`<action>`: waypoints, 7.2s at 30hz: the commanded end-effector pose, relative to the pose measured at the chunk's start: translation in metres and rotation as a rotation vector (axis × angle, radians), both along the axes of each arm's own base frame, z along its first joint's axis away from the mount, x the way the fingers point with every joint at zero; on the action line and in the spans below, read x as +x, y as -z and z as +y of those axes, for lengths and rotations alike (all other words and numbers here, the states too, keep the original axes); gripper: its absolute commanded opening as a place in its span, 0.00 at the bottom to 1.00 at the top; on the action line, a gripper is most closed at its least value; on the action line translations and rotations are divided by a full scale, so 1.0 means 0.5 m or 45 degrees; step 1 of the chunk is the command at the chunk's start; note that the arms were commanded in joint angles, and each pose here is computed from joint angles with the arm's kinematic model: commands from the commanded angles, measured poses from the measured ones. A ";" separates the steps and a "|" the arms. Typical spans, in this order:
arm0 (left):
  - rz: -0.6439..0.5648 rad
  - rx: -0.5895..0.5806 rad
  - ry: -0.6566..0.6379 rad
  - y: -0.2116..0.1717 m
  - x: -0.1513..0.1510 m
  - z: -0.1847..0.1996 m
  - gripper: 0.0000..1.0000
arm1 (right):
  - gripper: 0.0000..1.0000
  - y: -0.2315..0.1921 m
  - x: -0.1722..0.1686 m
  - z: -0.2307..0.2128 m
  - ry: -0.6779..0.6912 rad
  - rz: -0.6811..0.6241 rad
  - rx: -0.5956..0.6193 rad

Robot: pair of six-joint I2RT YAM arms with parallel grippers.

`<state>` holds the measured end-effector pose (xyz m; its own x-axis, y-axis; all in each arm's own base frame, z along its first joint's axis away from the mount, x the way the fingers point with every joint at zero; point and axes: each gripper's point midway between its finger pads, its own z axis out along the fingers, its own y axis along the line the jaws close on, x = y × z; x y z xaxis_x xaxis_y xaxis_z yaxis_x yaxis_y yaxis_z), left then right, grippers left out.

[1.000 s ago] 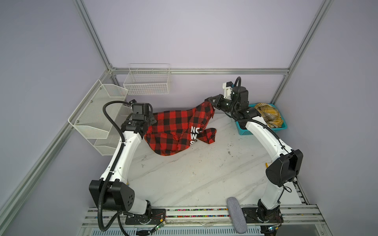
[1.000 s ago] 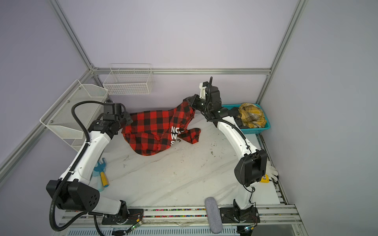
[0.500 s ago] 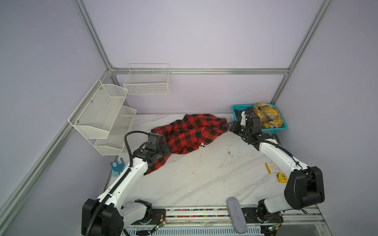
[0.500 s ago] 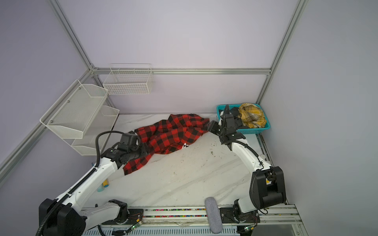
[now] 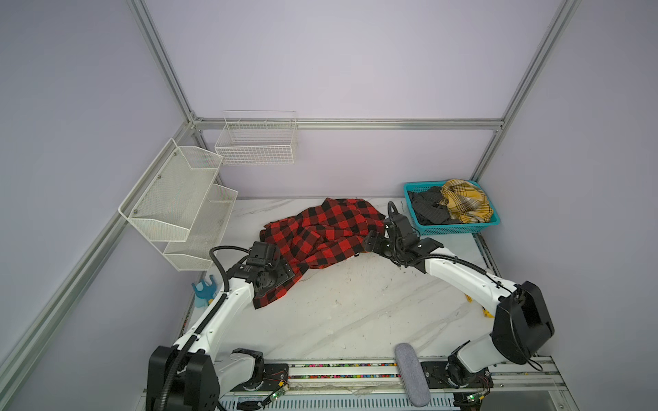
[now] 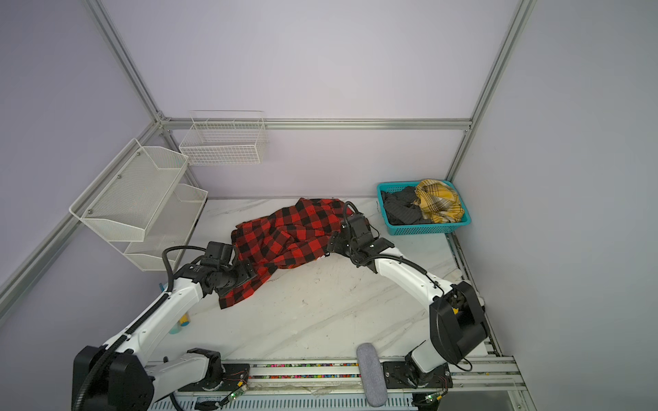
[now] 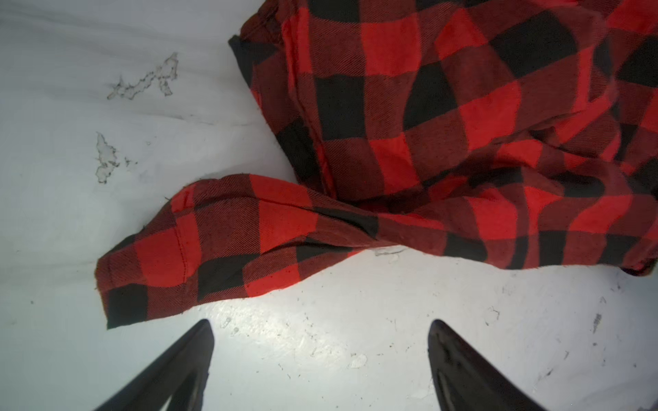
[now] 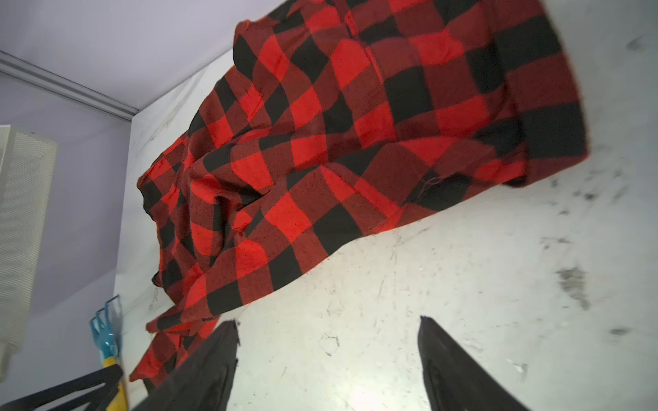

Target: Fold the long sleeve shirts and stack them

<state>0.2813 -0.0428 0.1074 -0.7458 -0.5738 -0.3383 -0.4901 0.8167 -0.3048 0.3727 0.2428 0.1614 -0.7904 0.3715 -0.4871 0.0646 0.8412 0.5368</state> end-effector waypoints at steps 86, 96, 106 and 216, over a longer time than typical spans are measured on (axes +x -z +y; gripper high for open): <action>-1.368 -0.449 0.330 -0.808 0.070 -0.107 0.00 | 0.15 0.108 0.194 -0.068 0.135 0.327 0.564; -1.316 -0.537 0.472 -0.819 0.170 -0.200 0.00 | 0.00 0.117 0.046 -0.153 0.148 0.335 0.282; -1.037 -0.524 0.662 -0.610 0.409 -0.476 0.60 | 0.00 0.131 -0.091 -0.216 0.215 0.366 0.184; -0.038 0.650 0.157 -0.167 0.432 0.001 0.85 | 0.66 0.156 -0.087 -0.129 -0.071 0.308 -0.390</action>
<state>0.5197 -0.0726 0.1431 -0.8442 0.0294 -0.5353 -0.2082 0.9021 0.3780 0.3215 0.1773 0.0558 -0.9244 0.2098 -0.3184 0.1423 0.9645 0.2224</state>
